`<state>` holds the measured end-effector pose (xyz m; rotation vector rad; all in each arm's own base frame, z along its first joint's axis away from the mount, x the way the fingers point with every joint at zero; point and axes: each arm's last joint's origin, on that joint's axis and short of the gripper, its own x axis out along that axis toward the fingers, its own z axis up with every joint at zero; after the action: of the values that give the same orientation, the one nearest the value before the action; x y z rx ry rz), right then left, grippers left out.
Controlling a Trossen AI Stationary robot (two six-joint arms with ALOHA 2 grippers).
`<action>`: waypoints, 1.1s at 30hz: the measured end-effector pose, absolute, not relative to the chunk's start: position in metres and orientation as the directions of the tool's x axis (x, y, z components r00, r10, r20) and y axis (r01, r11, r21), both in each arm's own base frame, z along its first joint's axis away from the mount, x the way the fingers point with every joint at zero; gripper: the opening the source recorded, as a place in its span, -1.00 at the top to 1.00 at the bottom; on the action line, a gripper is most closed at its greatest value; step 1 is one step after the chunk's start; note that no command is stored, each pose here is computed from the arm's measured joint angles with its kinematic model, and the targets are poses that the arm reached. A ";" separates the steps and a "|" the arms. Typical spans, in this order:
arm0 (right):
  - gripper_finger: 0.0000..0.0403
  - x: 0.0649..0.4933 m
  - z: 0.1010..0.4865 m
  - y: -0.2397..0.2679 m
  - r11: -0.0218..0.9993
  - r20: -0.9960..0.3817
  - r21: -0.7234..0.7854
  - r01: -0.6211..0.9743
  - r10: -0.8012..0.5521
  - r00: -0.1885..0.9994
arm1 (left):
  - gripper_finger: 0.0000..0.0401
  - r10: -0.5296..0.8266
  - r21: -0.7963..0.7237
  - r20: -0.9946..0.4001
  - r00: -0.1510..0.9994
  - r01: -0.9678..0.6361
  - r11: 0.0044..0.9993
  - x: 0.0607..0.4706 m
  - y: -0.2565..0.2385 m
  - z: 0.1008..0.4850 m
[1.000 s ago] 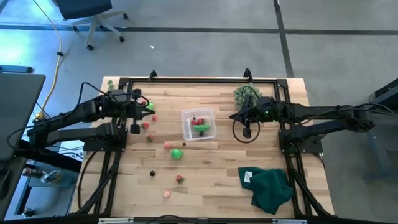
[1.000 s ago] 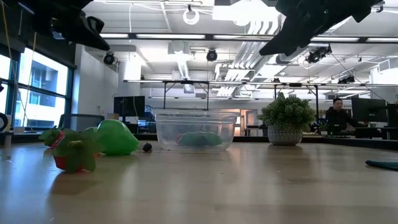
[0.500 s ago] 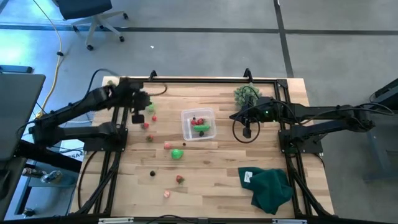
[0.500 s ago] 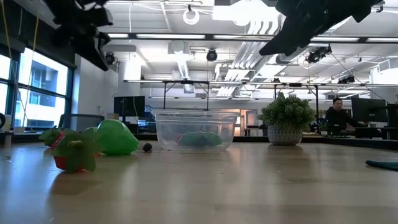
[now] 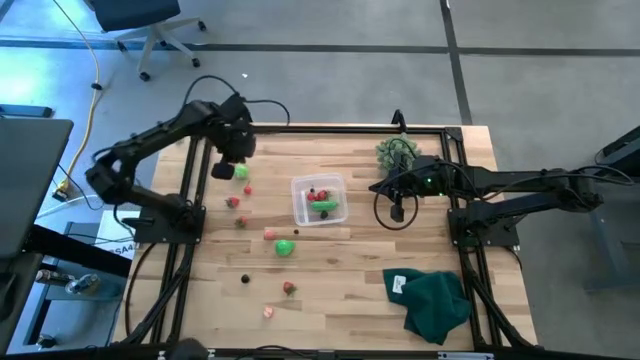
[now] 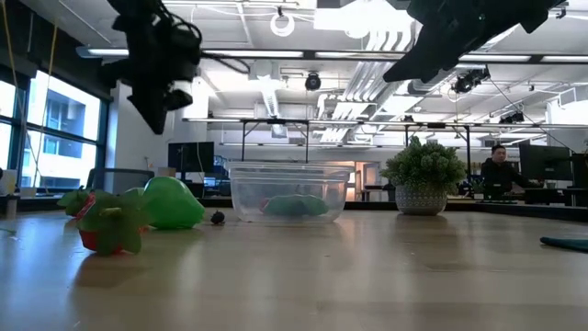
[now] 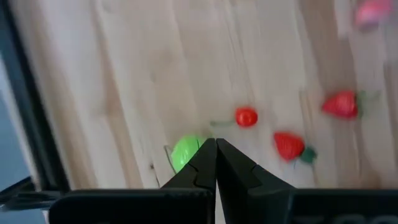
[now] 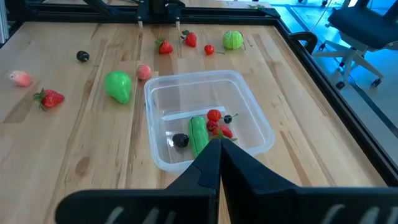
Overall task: Pick and placing Produce into tupperware
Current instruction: Put the cabbage into the transparent bin
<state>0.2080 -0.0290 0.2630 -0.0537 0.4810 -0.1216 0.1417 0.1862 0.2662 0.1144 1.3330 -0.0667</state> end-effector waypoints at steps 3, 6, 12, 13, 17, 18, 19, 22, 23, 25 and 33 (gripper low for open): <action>0.99 0.208 0.263 -0.029 0.991 -0.458 -0.080 0.104 -0.129 0.879 | 1.00 0.000 0.026 -0.988 0.157 0.162 0.986 0.145 0.193 0.254; 0.99 0.208 0.263 -0.029 0.991 -0.458 -0.080 0.104 -0.130 0.880 | 1.00 -0.007 0.010 -0.995 0.101 0.162 0.987 0.147 0.199 0.245; 0.99 0.208 0.263 -0.029 0.991 -0.458 -0.080 0.104 -0.129 0.879 | 1.00 -0.014 -0.004 -0.998 0.063 0.153 0.988 0.149 0.202 0.239; 0.99 0.208 0.263 -0.029 0.991 -0.458 -0.080 0.104 -0.129 0.879 | 1.00 -0.012 -0.003 -0.998 0.064 0.152 0.988 0.149 0.202 0.239; 0.99 0.208 0.263 -0.029 0.991 -0.458 -0.080 0.104 -0.129 0.879 | 1.00 -0.010 0.000 -0.998 0.066 0.150 0.989 0.149 0.202 0.240; 0.99 0.208 0.263 -0.029 0.991 -0.458 -0.080 0.104 -0.129 0.879 | 1.00 -0.011 -0.001 -0.998 0.066 0.150 0.989 0.149 0.202 0.240; 0.99 0.208 0.263 -0.029 0.991 -0.458 -0.080 0.104 -0.130 0.879 | 1.00 -0.012 -0.002 -0.998 0.065 0.150 0.989 0.149 0.202 0.240; 0.99 0.208 0.263 -0.029 0.991 -0.458 -0.080 0.104 -0.130 0.879 | 1.00 -0.018 -0.008 -0.998 0.063 0.144 0.990 0.149 0.202 0.240; 0.99 0.208 0.263 -0.029 0.991 -0.458 -0.080 0.104 -0.130 0.879 | 1.00 -0.021 -0.013 -0.998 0.061 0.141 0.990 0.148 0.201 0.240; 0.99 0.208 0.263 -0.029 0.991 -0.458 -0.080 0.104 -0.129 0.879 | 0.99 -0.026 -0.017 -0.998 0.063 0.128 0.992 0.148 0.201 0.240; 0.99 0.208 0.263 -0.029 0.991 -0.458 -0.080 0.104 -0.129 0.879 | 0.59 -0.041 -0.032 -0.994 0.096 0.097 0.995 0.150 0.201 0.240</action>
<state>0.2080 -0.0290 0.2629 -0.0536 0.4814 -0.1215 0.1497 0.2010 0.2398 0.0455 1.4708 -0.1018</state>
